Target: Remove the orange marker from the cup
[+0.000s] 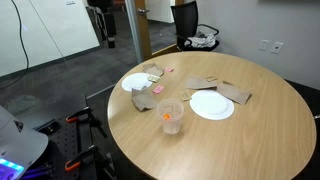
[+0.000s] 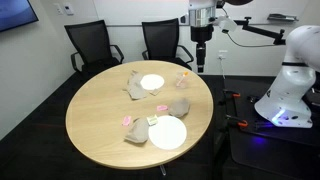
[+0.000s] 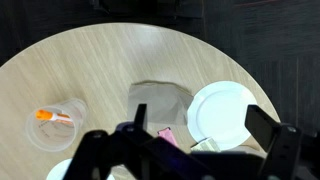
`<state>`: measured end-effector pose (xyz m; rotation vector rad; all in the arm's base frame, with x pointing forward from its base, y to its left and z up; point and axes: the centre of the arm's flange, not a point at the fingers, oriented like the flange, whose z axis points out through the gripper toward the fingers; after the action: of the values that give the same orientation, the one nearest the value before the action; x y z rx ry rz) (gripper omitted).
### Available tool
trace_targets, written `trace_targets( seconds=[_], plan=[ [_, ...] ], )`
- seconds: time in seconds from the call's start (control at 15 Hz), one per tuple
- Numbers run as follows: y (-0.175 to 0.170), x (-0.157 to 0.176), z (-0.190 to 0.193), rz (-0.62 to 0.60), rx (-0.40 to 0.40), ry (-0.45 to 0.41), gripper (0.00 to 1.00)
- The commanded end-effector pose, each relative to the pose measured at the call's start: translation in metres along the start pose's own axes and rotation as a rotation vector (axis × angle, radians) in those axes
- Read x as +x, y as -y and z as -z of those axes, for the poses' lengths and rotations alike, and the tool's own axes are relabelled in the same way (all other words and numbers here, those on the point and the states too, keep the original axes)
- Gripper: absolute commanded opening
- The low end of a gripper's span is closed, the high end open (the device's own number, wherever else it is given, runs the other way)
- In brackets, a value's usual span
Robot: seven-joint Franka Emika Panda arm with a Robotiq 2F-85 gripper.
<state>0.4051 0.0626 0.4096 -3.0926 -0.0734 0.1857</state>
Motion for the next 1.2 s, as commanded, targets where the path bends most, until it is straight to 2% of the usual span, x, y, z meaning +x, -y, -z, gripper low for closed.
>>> trace_targets(
  seconds=[0.0,0.4,0.8,1.13],
  plan=[
    [0.000,0.000,0.000,0.000,0.000,0.001,1.00],
    [-0.002,0.000,0.001,0.005,-0.008,-0.016,1.00],
    [-0.030,0.004,0.048,-0.018,-0.067,-0.199,1.00],
    [-0.071,0.015,0.087,-0.035,-0.144,-0.340,1.00]
  ],
)
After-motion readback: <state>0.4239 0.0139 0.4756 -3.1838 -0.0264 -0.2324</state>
